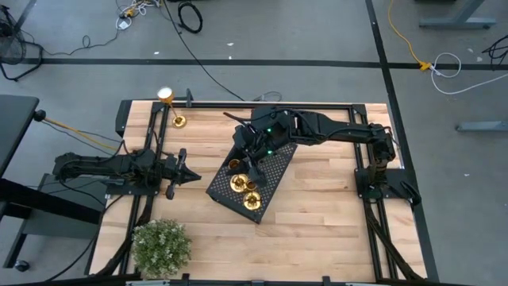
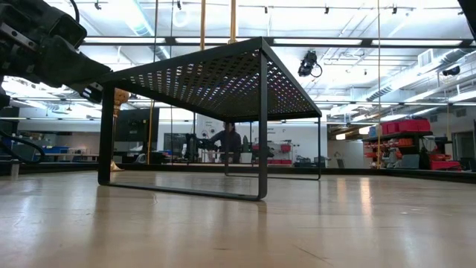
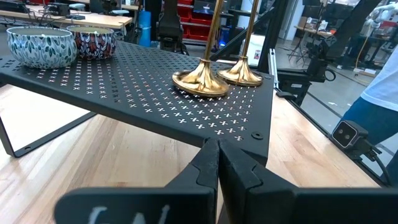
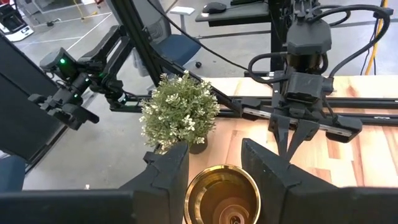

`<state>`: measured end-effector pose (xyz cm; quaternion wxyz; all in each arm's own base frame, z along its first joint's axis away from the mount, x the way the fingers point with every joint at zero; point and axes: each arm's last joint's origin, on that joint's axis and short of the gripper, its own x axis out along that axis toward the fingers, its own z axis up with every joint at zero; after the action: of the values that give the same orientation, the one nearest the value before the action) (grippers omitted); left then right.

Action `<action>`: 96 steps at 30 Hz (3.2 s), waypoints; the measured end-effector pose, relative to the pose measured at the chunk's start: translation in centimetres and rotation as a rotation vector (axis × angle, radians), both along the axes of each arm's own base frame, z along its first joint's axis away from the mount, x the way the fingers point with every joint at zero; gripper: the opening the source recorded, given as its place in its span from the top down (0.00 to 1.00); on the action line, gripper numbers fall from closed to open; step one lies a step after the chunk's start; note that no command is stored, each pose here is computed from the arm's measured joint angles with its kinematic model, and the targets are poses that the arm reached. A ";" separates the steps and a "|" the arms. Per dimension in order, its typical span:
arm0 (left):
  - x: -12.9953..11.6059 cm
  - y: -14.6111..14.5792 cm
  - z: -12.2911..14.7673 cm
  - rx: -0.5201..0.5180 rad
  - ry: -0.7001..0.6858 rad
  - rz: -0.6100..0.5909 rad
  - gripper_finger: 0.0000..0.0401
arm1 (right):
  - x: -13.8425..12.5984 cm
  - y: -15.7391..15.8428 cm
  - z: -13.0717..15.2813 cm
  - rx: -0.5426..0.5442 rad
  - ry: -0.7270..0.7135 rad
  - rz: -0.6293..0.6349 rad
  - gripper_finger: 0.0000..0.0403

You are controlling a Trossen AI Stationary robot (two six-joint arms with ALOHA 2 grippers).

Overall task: Stock candles on shelf
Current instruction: Put the bottom gold candle holder on the shelf

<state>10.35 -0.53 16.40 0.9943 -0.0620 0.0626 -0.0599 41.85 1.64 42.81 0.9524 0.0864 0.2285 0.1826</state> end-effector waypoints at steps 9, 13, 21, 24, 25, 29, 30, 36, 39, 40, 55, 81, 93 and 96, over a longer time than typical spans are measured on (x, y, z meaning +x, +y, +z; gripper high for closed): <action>0.0 0.0 0.0 0.000 -0.001 0.000 0.96 | -0.8 -0.7 0.7 0.014 -0.009 0.028 0.66; 0.0 0.0 0.0 0.000 -0.001 0.000 0.96 | -1.1 -0.7 1.1 0.026 -0.020 0.053 0.66; 0.0 0.0 0.0 0.000 -0.001 0.001 0.96 | -1.4 -1.0 1.4 0.019 -0.038 0.071 0.66; 0.0 0.0 0.0 0.000 0.000 0.000 0.96 | -1.4 -1.0 1.4 0.019 -0.040 0.075 0.66; 0.0 0.0 0.0 0.000 0.000 0.000 0.96 | -1.4 -1.0 1.4 0.018 -0.040 0.074 0.66; 0.0 0.0 0.0 0.000 0.000 0.000 0.96 | -1.4 -1.1 1.4 0.017 -0.042 0.074 0.66; 0.0 0.0 0.0 0.000 -0.001 0.000 0.97 | -1.4 -1.1 1.4 0.010 -0.045 0.077 0.66; 0.0 0.0 0.0 0.000 -0.001 0.000 0.96 | -1.1 -1.2 0.8 0.000 -0.043 0.086 0.66; 0.0 0.0 0.0 0.000 -0.001 0.000 0.96 | -1.0 -1.4 0.1 0.013 -0.019 0.102 0.66; 0.0 0.0 0.0 0.000 0.000 0.000 0.96 | -1.0 -1.4 0.0 0.014 -0.017 0.105 0.66; 0.0 0.0 0.0 0.000 0.000 0.000 0.96 | -0.9 -1.7 0.1 0.021 -0.032 0.113 0.66; 0.0 0.0 0.0 0.000 0.001 0.000 0.97 | -4.1 -1.9 1.8 0.046 -0.253 0.049 0.66; 0.0 0.0 0.0 0.000 0.000 0.000 0.97 | -5.8 -2.0 1.2 0.042 -0.264 0.007 0.66; 0.0 0.0 0.0 0.000 0.000 0.000 0.97 | -5.8 -2.0 1.2 0.043 -0.254 0.008 0.66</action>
<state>10.35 -0.53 16.39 0.9943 -0.0620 0.0627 -0.0597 36.04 -0.31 43.96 0.9709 0.0820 0.1022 0.2006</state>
